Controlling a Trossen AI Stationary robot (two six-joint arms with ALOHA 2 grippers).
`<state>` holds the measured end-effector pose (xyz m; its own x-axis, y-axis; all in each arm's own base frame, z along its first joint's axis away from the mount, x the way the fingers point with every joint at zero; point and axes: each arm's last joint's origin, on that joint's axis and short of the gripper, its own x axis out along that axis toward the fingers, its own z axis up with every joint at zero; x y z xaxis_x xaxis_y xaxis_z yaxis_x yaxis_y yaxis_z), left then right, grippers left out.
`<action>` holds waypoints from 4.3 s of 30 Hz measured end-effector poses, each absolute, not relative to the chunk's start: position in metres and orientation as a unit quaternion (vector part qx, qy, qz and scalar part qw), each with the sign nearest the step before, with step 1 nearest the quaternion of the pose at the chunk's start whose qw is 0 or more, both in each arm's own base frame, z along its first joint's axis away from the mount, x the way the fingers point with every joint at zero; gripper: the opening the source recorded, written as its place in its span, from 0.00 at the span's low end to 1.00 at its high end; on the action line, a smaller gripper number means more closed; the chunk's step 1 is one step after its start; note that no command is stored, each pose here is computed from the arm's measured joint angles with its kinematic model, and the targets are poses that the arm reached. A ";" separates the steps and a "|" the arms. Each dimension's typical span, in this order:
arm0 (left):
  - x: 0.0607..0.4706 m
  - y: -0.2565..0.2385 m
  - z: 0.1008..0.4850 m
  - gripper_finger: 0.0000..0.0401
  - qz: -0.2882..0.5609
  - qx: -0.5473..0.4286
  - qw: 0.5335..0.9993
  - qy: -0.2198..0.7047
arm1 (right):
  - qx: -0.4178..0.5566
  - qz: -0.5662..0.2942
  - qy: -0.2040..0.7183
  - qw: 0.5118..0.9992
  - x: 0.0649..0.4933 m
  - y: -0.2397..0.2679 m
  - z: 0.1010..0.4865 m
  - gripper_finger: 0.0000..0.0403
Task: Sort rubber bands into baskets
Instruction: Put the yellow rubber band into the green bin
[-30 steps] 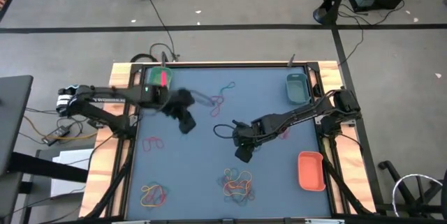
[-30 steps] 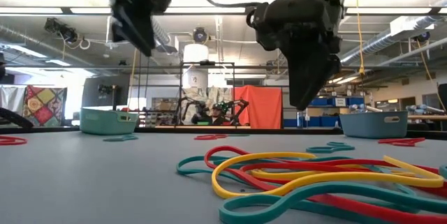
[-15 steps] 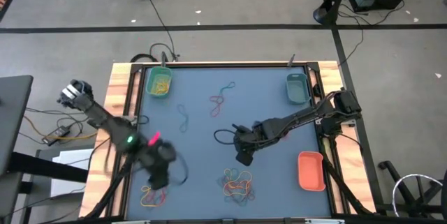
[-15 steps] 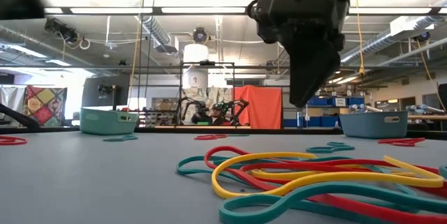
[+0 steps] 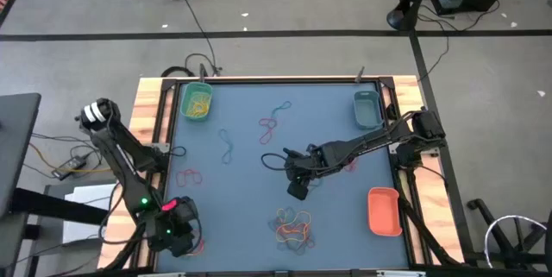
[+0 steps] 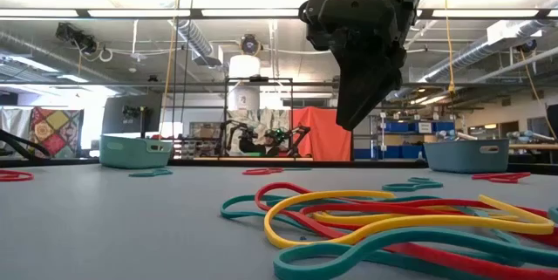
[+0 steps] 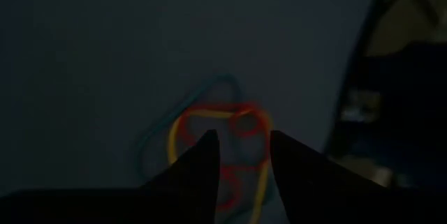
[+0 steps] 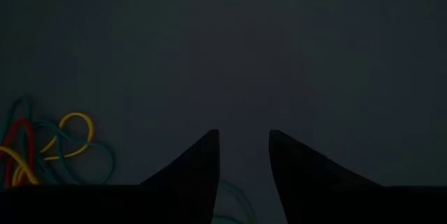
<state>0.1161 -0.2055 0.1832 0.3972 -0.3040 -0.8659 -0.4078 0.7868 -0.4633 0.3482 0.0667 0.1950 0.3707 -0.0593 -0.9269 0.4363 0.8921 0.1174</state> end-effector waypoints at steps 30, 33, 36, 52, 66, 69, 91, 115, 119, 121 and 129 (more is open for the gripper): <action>0.109 -0.218 0.159 0.02 0.026 -0.209 0.739 0.639 | 0.167 -0.137 0.547 0.808 0.349 0.059 0.195 0.34; 0.111 -0.221 0.183 0.01 0.002 -0.234 0.741 0.629 | 0.166 -0.138 0.547 0.809 0.350 0.057 0.195 0.34; 0.113 -0.221 0.206 0.01 0.002 -0.242 0.750 0.616 | 0.165 -0.139 0.547 0.809 0.350 0.053 0.195 0.34; 0.137 -0.154 0.275 0.00 0.198 -0.238 0.840 0.445 | 0.187 -0.133 0.532 0.815 0.356 0.044 0.196 0.34; 0.144 -0.049 0.295 0.00 0.410 -0.235 0.778 0.415 | 0.203 -0.126 0.535 0.810 0.355 0.045 0.196 0.34; 0.143 -0.028 0.297 0.00 0.433 -0.230 0.767 0.414 | 0.203 -0.126 0.535 0.810 0.356 0.045 0.196 0.34; 0.146 0.124 0.296 0.00 0.540 -0.228 0.703 0.402 | 0.225 -0.138 0.528 0.807 0.353 0.063 0.197 0.34; 0.136 0.216 0.230 0.11 0.491 -0.296 0.631 0.523 | 0.267 -0.170 0.526 0.790 0.348 0.082 0.196 0.34; 0.135 0.215 0.238 0.21 0.494 -0.282 0.649 0.505 | 0.278 -0.169 0.525 0.787 0.348 0.084 0.196 0.34; 0.134 0.213 0.241 0.27 0.495 -0.281 0.651 0.503 | 0.276 -0.169 0.524 0.788 0.347 0.088 0.196 0.34; 0.147 0.186 0.260 0.34 0.373 -0.314 0.737 0.467 | 0.205 -0.116 0.532 0.813 0.336 0.125 0.197 0.34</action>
<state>0.1468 0.1862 0.2596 0.2842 0.2573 -0.9236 -0.8438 0.5244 -0.1135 0.3356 0.1253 0.1965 0.4071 0.0287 -0.9129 0.4075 0.8888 0.2097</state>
